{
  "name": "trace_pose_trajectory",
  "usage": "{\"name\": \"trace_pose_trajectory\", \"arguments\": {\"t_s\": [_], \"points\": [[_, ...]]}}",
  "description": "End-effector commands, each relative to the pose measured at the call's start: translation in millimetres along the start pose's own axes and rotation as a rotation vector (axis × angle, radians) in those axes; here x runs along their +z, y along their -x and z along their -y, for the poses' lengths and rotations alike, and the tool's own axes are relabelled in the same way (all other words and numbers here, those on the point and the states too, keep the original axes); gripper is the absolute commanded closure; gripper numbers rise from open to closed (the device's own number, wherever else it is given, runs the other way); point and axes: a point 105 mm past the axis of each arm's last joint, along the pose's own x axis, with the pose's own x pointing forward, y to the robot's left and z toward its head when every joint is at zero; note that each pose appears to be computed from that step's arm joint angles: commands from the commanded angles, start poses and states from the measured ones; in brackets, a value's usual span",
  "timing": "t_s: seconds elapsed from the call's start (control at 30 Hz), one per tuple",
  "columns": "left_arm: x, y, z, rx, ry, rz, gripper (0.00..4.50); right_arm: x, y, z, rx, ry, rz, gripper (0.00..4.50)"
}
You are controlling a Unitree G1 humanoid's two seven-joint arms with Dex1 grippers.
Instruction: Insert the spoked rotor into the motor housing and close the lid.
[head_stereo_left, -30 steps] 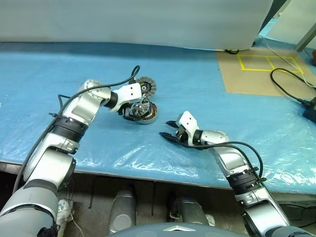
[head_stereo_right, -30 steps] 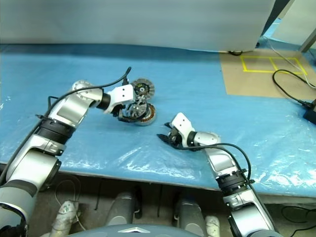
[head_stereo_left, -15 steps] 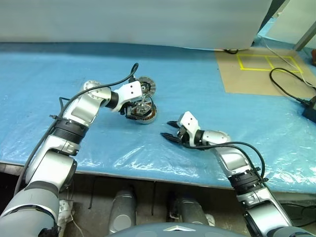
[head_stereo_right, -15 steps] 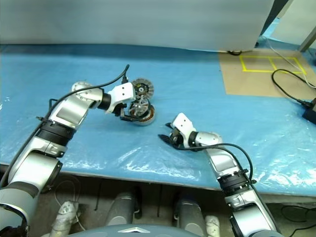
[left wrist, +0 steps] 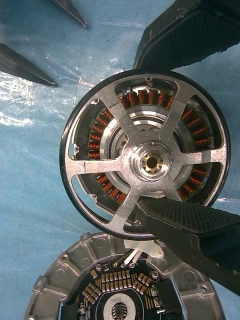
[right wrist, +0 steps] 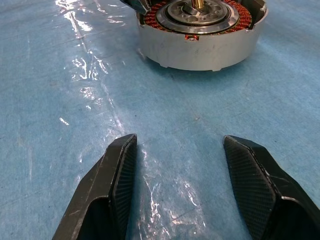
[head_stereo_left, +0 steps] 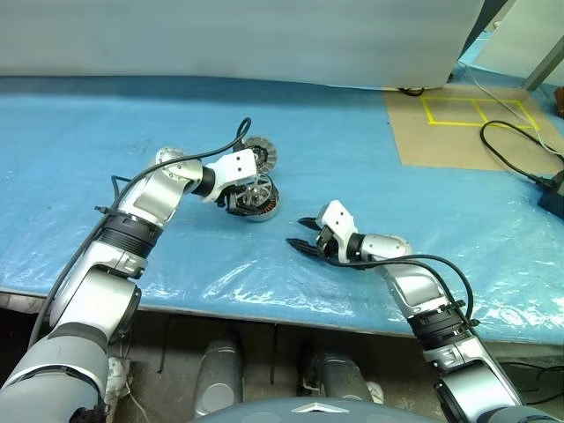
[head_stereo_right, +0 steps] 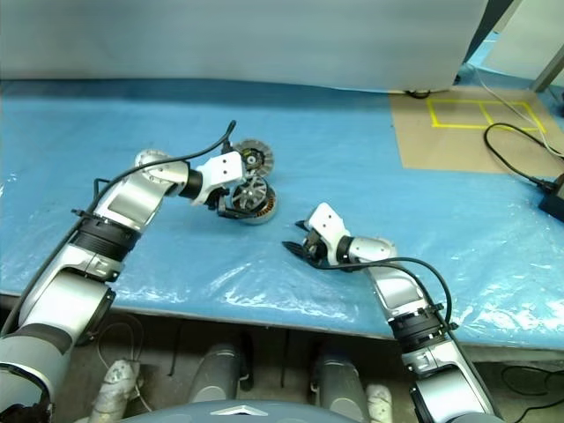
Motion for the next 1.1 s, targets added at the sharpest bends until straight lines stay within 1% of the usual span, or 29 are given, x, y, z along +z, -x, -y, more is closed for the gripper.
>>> {"name": "trace_pose_trajectory", "arguments": {"t_s": [0.03,0.2,0.3,0.37,0.47,0.53,0.67,0.7,0.8,0.87,0.9,0.93,1.1], "points": [[2.7,4.4,-1.7,0.016,-0.022,0.007,0.86,15.1,0.5,-1.4,0.003,0.037,0.032,1.60],[4.5,2.0,-4.2,0.029,-0.011,0.011,0.86,18.0,0.7,-3.5,0.008,0.039,0.031,1.60],[10.2,-1.2,0.1,0.002,-0.019,0.027,0.86,16.1,0.3,-4.0,0.011,0.039,0.027,1.60],[11.2,-0.3,-2.0,0.012,-0.028,0.029,0.86,13.6,0.5,-2.3,0.008,0.037,0.023,1.60],[7.3,1.5,-9.9,0.053,-0.027,0.005,0.07,10.0,1.2,-0.2,0.003,0.033,0.020,1.60],[7.6,3.5,-10.3,0.042,-0.017,0.002,0.03,8.5,1.5,-0.2,0.003,0.031,0.020,1.60],[22.3,11.4,-18.5,0.067,-0.021,0.047,0.03,8.3,2.5,-0.8,0.003,0.028,0.023,1.60],[28.1,15.1,-18.7,0.061,-0.027,0.071,0.03,8.8,2.9,-1.1,0.003,0.028,0.024,1.60],[53.2,32.7,-10.4,-0.008,-0.013,0.208,0.03,11.7,3.8,-2.2,0.003,0.028,0.032,1.60],[67.3,46.1,-8.4,-0.016,0.031,0.306,0.03,19.2,5.0,0.2,-0.006,0.000,0.066,1.60],[69.9,51.4,-7.9,-0.012,0.057,0.338,0.03,23.3,5.4,1.8,-0.011,-0.011,0.083,1.60],[69.4,55.2,-6.3,-0.010,0.081,0.355,0.03,26.8,6.1,3.3,-0.013,-0.016,0.096,1.60],[38.3,66.4,-1.1,0.095,0.236,0.370,0.03,48.4,2.9,11.5,-0.003,-0.017,0.165,1.60]]}}
